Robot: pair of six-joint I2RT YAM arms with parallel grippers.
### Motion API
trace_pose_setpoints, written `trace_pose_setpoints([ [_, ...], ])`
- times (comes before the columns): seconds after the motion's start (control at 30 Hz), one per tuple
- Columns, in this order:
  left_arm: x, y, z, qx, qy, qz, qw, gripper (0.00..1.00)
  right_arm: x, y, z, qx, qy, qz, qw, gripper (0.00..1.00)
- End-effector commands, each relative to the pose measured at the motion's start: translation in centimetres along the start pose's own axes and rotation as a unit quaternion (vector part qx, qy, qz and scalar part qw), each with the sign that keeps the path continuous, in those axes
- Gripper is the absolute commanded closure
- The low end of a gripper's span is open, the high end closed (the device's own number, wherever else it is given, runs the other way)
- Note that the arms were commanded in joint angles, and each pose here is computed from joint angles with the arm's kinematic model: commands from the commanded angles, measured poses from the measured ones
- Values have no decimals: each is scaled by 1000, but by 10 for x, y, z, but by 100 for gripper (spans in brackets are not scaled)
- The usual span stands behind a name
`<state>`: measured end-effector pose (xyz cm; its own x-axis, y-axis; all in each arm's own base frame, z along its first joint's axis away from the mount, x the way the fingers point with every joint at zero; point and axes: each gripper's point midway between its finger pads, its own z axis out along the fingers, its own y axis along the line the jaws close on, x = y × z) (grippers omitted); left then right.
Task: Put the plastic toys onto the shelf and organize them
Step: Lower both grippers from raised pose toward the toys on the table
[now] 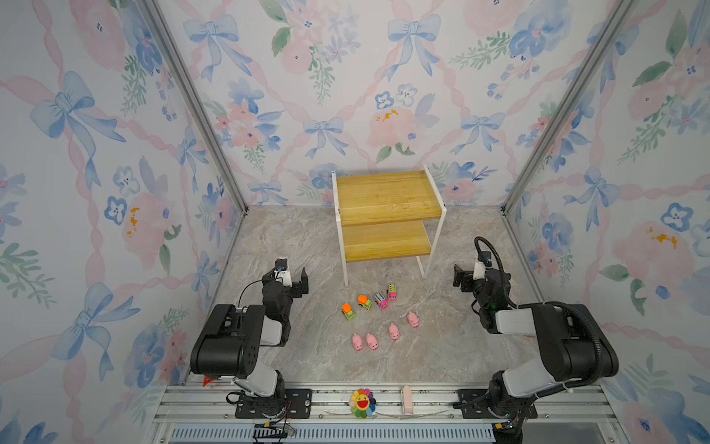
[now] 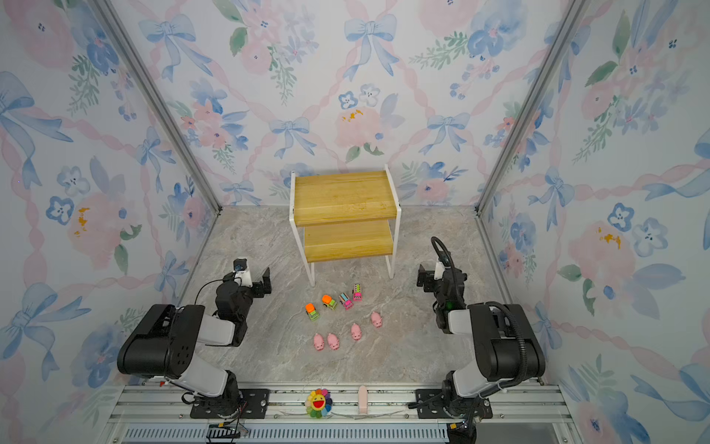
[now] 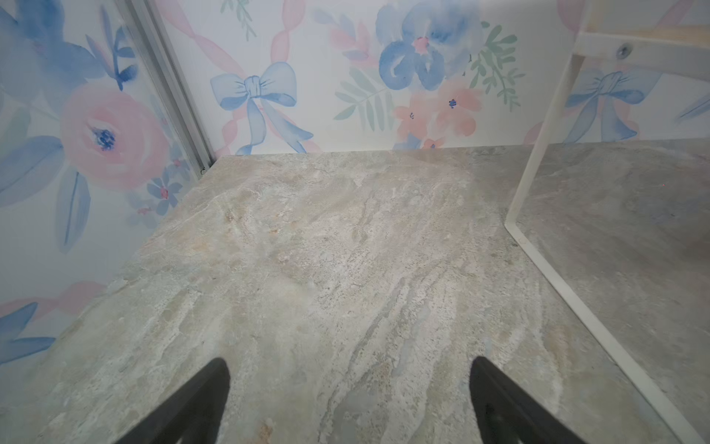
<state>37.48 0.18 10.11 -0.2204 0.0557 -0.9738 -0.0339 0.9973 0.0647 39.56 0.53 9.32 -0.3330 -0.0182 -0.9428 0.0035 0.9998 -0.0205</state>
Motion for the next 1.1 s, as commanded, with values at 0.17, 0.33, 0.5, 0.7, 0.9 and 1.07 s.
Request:
trace_pose_setpoints([
  [0.17, -6, -2, 1, 5, -12, -3, 1000, 2, -5, 1, 3, 1, -3, 3, 1000, 3],
  [0.33, -6, -2, 1, 4, -12, -3, 1000, 2, -5, 1, 3, 1, -3, 4, 1000, 3],
  [0.5, -8, -3, 2, 8, -12, -1, 1000, 2, -5, 0, 3, 0, -3, 5, 1000, 3],
  [0.7, -14, -7, -2, 15, -21, 6, 1000, 2, -5, -3, 1, 6, -6, 8, 1000, 1],
  [0.9, -39, -7, -21, 0, -52, 19, 998, 2, -51, -5, -34, 24, -19, 14, 999, 1],
  [1.07, -75, -26, -35, 11, -57, 21, 998, 2, -78, 9, -95, 41, 29, -20, 999, 3],
])
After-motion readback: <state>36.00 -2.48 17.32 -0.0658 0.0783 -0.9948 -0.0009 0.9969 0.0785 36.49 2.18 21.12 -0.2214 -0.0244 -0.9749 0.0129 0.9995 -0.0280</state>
